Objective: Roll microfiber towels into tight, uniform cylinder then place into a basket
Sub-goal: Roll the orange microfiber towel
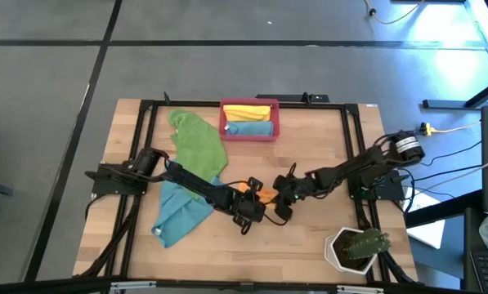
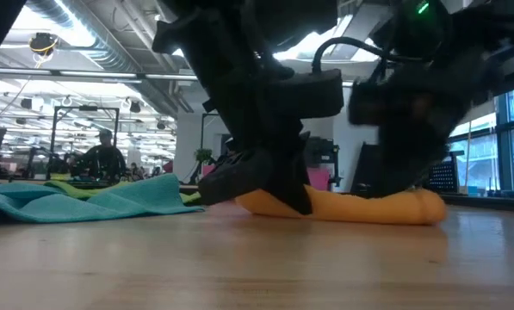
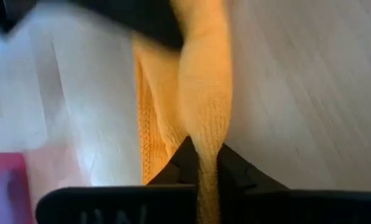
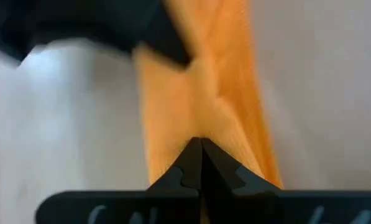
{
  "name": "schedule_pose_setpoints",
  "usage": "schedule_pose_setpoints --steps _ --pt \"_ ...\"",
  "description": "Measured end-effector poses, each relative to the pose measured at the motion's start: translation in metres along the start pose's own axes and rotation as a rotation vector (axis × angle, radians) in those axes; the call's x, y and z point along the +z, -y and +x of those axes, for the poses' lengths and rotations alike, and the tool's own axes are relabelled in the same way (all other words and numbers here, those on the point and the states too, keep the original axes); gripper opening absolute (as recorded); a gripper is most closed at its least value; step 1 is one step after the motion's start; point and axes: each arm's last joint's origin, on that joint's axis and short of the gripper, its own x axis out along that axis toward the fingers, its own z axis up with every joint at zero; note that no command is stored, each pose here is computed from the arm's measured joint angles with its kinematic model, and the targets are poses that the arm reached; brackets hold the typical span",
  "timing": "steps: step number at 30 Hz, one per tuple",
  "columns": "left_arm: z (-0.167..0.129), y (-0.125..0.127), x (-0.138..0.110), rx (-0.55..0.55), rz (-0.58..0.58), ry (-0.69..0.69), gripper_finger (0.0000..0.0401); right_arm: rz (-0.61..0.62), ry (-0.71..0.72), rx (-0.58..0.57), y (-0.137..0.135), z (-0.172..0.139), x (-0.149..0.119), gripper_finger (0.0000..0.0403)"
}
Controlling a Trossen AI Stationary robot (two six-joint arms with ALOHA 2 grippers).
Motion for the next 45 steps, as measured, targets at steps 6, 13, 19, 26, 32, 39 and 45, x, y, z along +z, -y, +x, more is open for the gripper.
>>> schedule_pose_setpoints --steps 6,13,19,26,32,39,45 --pt "-0.002 0.0 -0.001 -0.026 -0.013 -0.007 0.0004 -0.06 0.107 -0.103 -0.014 -0.038 -0.003 0.0006" --pt "-0.004 -0.008 -0.002 -0.109 -0.12 0.016 0.0002 -0.14 0.29 -0.195 -0.034 -0.067 -0.013 0.0006" --pt "-0.004 -0.026 -0.005 -0.241 -0.254 0.045 0.0001 -0.317 0.298 -0.088 -0.059 -0.063 -0.029 0.0006" --pt "0.004 -0.047 -0.013 -0.399 -0.383 0.06 0.0001 -0.467 0.318 -0.098 -0.07 -0.036 -0.042 0.0009" --pt "0.008 -0.057 -0.018 -0.451 -0.421 0.066 0.0 -0.573 0.335 -0.109 -0.071 -0.006 -0.049 0.0072" --pt "0.01 -0.062 -0.02 -0.48 -0.432 0.072 0.0 -0.69 0.33 -0.233 -0.065 0.007 -0.047 0.0192" --pt "0.012 -0.067 -0.023 -0.502 -0.445 0.076 0.0 -0.772 0.326 -0.303 -0.062 0.008 -0.046 0.0217"
